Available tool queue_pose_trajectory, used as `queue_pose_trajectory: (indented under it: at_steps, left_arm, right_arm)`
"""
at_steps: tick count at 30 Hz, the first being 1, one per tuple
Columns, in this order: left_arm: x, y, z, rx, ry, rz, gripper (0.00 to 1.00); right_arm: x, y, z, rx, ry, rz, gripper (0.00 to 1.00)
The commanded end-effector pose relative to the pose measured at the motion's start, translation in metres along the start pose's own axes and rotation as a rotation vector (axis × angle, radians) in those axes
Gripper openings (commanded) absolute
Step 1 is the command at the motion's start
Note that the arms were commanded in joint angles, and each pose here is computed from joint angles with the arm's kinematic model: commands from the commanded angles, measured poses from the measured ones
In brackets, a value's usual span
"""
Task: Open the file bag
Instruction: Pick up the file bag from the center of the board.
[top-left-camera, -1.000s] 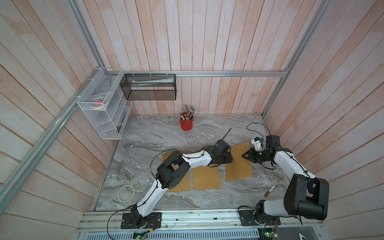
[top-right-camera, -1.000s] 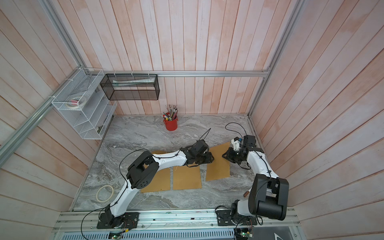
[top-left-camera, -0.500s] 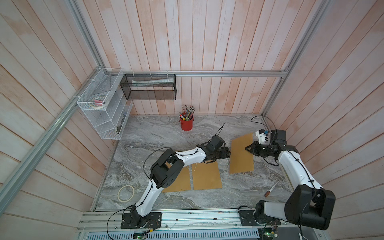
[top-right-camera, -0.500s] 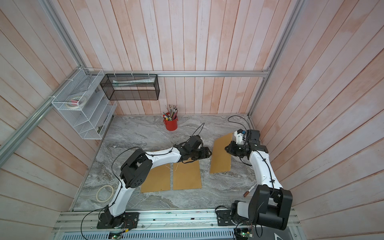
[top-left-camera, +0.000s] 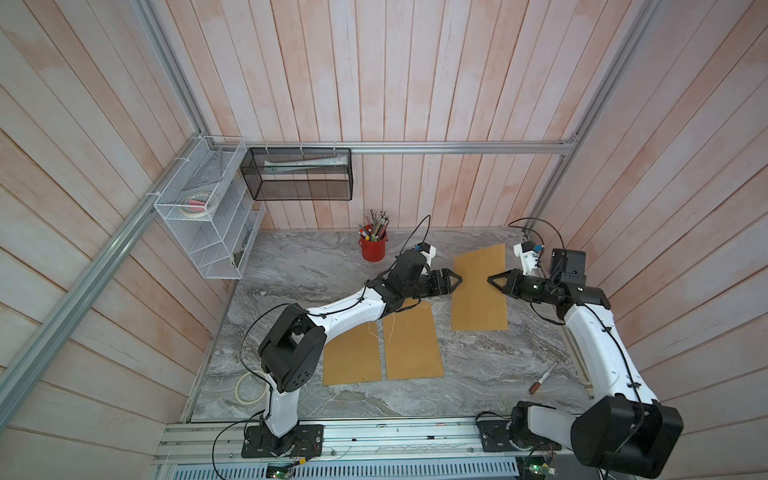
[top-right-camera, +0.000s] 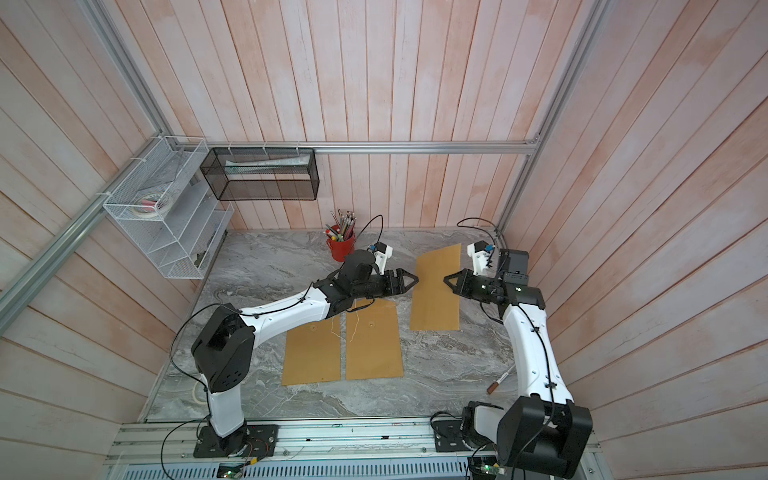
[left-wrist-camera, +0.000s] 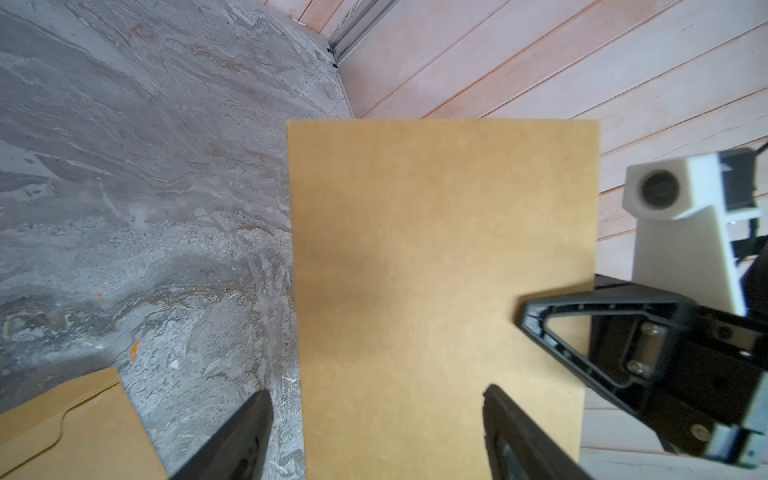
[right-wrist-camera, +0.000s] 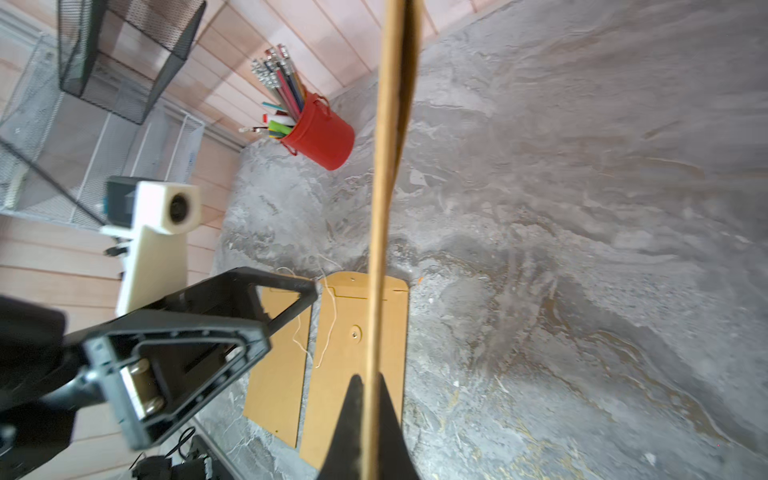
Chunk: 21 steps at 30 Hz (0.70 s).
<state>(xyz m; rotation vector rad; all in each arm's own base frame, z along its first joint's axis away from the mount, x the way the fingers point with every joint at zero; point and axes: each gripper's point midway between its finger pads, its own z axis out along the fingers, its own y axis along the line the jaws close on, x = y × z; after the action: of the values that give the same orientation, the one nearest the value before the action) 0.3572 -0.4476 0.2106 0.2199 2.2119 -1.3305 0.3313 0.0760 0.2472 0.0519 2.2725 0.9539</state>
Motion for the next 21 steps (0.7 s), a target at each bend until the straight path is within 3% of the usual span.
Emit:
queue_pose_trajectory:
  at_steps: [1, 9, 21]
  left_arm:
    - [-0.007, 0.002, -0.013, 0.087, -0.004, 0.005, 0.81]
    - [-0.025, -0.016, -0.045, 0.201, -0.079, 0.048, 0.81]
    - [-0.033, -0.058, -0.078, 0.381, -0.148, 0.093, 0.73]
  right_arm:
    - [-0.013, 0.046, -0.005, -0.135, -0.024, -0.082, 0.00]
    - [-0.023, 0.093, -0.003, -0.284, -0.048, -0.143, 0.00]
    - [-0.025, 0.111, 0.008, -0.335, -0.035, -0.172, 0.00]
